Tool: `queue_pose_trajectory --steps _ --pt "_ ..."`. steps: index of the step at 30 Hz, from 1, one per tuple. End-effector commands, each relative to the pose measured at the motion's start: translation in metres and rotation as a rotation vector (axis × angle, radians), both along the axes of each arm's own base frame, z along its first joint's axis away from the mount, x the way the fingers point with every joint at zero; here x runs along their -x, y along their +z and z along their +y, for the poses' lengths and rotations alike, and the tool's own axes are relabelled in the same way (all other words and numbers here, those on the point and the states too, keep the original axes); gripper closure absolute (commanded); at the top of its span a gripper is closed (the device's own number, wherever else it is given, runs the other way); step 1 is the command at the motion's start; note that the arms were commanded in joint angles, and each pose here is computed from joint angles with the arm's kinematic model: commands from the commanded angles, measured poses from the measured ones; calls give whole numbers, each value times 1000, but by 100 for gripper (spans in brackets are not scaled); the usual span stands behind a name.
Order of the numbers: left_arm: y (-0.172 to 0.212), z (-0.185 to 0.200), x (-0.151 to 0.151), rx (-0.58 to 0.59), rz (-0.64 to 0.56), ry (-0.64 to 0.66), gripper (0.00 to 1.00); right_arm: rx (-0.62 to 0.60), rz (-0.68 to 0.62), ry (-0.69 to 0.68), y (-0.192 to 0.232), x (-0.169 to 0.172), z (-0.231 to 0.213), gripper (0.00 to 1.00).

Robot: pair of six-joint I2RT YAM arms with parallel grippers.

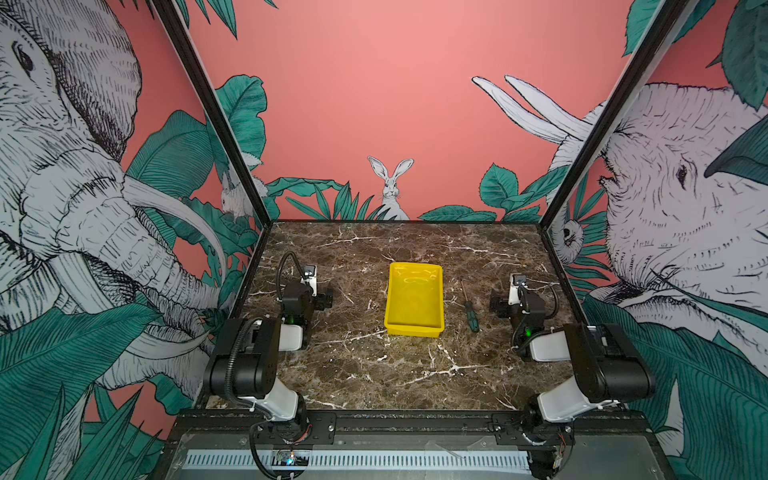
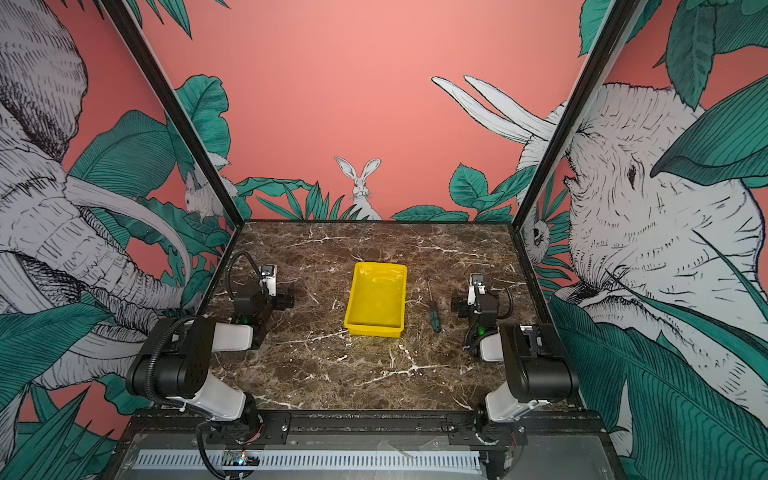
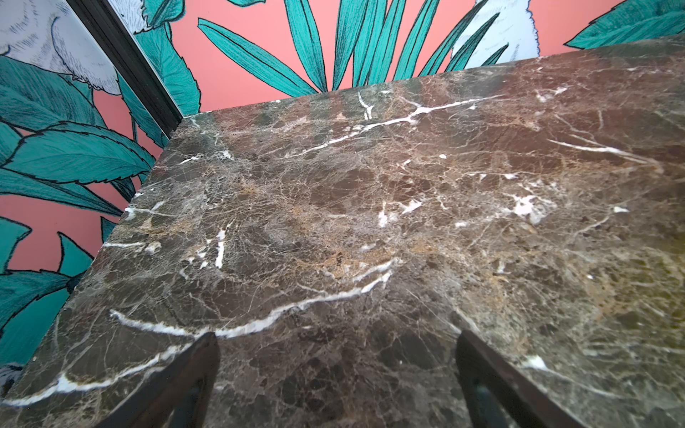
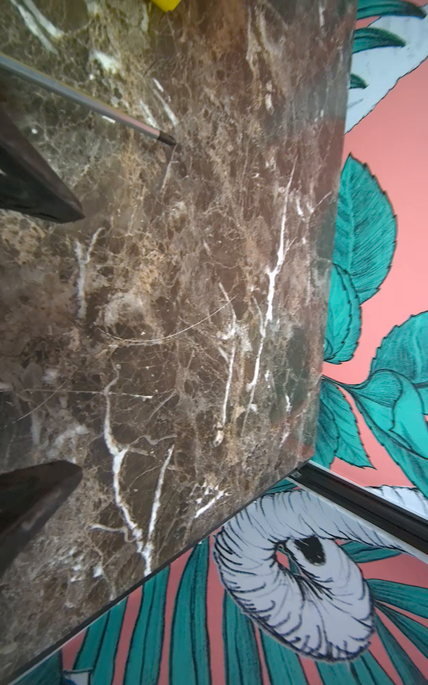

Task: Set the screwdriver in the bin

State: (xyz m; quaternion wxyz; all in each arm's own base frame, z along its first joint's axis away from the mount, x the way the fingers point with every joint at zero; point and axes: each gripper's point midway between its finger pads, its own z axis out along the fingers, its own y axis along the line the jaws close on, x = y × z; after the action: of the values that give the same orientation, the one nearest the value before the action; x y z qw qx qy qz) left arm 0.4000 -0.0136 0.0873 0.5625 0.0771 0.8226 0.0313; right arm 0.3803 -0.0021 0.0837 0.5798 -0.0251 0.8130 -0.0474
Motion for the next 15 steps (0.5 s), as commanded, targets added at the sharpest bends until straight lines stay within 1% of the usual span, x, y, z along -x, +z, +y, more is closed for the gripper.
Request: queue_pose_trajectory --steps 1,8,12,15 --pt "8 0 -4 2 -18 7 0 7 -72 58 17 -4 9 1" --pt "7 0 -3 -2 -19 9 0 12 -66 158 16 -4 25 1" --pt "8 -1 -3 -2 -20 9 0 6 -6 64 13 -16 11 1" --pt "8 -1 -3 -2 -19 8 0 6 1 50 11 -16 8 1"
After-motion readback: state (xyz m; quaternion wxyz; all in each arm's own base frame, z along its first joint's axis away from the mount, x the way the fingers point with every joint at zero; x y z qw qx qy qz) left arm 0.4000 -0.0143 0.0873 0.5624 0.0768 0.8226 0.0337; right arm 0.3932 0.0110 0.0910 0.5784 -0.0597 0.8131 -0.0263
